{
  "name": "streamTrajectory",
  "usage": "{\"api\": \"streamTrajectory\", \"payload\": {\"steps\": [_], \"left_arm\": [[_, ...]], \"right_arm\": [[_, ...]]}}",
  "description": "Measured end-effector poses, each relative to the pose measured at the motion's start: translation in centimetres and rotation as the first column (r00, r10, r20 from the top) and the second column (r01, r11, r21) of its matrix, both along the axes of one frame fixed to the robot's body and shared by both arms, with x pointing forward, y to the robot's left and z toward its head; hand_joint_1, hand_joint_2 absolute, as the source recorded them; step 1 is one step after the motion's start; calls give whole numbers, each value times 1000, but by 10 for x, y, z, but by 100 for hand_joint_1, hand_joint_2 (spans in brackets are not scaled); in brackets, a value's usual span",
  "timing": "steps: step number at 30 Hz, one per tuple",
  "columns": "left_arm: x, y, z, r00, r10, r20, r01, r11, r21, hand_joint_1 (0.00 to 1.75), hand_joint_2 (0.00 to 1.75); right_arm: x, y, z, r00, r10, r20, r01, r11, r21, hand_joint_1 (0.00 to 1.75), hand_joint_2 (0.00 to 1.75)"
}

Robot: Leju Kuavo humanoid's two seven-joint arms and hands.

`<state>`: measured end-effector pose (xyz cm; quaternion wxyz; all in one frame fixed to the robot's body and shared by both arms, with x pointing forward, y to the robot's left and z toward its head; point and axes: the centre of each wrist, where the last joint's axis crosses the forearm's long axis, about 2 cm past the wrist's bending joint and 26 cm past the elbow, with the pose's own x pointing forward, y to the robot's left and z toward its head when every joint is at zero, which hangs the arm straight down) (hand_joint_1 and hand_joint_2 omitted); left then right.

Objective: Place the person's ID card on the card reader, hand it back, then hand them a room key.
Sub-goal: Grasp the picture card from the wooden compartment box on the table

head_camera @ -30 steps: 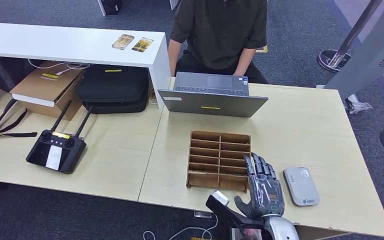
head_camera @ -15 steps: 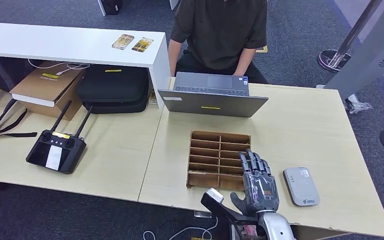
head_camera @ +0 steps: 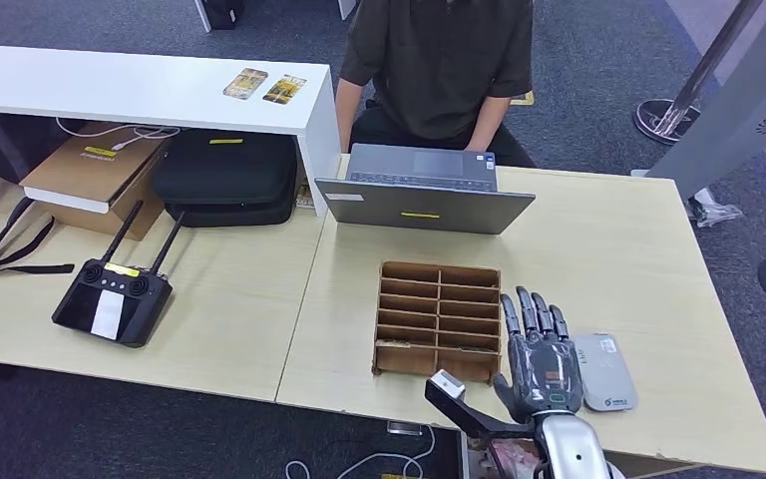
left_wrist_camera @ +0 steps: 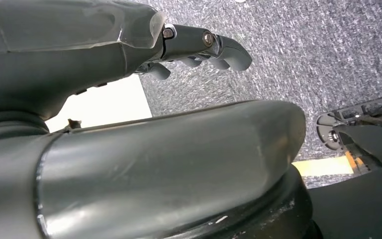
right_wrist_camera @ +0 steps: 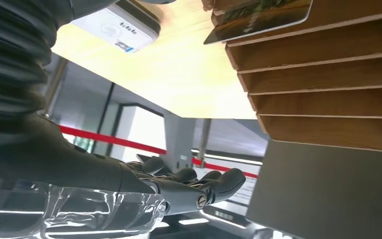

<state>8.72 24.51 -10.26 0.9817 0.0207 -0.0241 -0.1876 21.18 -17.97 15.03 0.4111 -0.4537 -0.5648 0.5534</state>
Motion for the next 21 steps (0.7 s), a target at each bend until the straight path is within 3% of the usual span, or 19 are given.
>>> {"api": "streamTrajectory", "payload": {"steps": [7,21], "left_arm": [[-1,1,0,1000,11,4,-11,1000,7,0,0],[-2,2,-1,1000,25,3,-25,1000,9,0,0]], "right_arm": [[6,-4,-6,998,60,-17,-60,998,-9,0,175],[3,-4,-14,995,51,-87,-46,997,58,0,175]]}}
